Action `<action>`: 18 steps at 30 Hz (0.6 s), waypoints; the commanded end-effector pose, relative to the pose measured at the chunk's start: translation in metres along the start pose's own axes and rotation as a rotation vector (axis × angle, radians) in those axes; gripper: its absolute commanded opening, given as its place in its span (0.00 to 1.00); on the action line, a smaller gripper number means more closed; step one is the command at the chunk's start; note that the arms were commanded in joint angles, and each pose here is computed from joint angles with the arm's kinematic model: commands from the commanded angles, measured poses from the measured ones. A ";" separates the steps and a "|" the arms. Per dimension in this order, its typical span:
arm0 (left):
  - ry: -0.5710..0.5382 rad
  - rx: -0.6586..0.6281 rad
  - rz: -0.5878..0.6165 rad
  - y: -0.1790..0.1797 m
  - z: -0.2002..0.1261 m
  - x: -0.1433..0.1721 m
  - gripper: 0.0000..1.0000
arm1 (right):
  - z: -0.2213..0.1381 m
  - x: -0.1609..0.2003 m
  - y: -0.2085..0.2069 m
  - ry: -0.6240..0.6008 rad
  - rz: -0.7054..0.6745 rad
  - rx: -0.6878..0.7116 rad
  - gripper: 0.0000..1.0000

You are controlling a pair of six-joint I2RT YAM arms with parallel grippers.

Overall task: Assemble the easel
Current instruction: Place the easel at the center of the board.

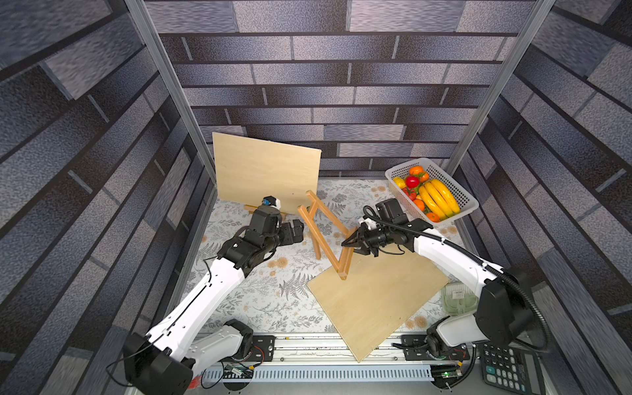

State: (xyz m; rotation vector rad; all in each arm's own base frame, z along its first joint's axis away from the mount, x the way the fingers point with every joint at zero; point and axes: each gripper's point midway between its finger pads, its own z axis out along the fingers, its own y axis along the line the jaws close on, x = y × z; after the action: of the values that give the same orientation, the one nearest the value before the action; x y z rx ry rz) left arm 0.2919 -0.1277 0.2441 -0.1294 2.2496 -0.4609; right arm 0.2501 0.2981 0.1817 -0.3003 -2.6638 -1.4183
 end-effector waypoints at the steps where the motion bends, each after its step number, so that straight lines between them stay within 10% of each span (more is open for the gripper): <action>1: -0.060 -0.207 -0.068 0.052 -0.047 0.014 1.00 | 0.020 -0.007 0.030 0.015 -0.077 -0.066 0.00; 10: -0.271 -0.360 -0.144 0.099 -0.148 0.004 1.00 | 0.121 -0.023 0.063 0.138 -0.176 -0.054 0.00; 18: -0.290 -0.366 -0.057 0.090 -0.168 -0.018 1.00 | 0.195 -0.032 0.103 0.185 -0.235 -0.110 0.00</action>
State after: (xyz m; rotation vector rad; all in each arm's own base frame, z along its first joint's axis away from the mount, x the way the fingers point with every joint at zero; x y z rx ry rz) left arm 0.1839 0.0031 0.3258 -0.4640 1.9837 -0.1401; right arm 0.3016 0.4857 0.1149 0.0441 -2.6057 -1.4122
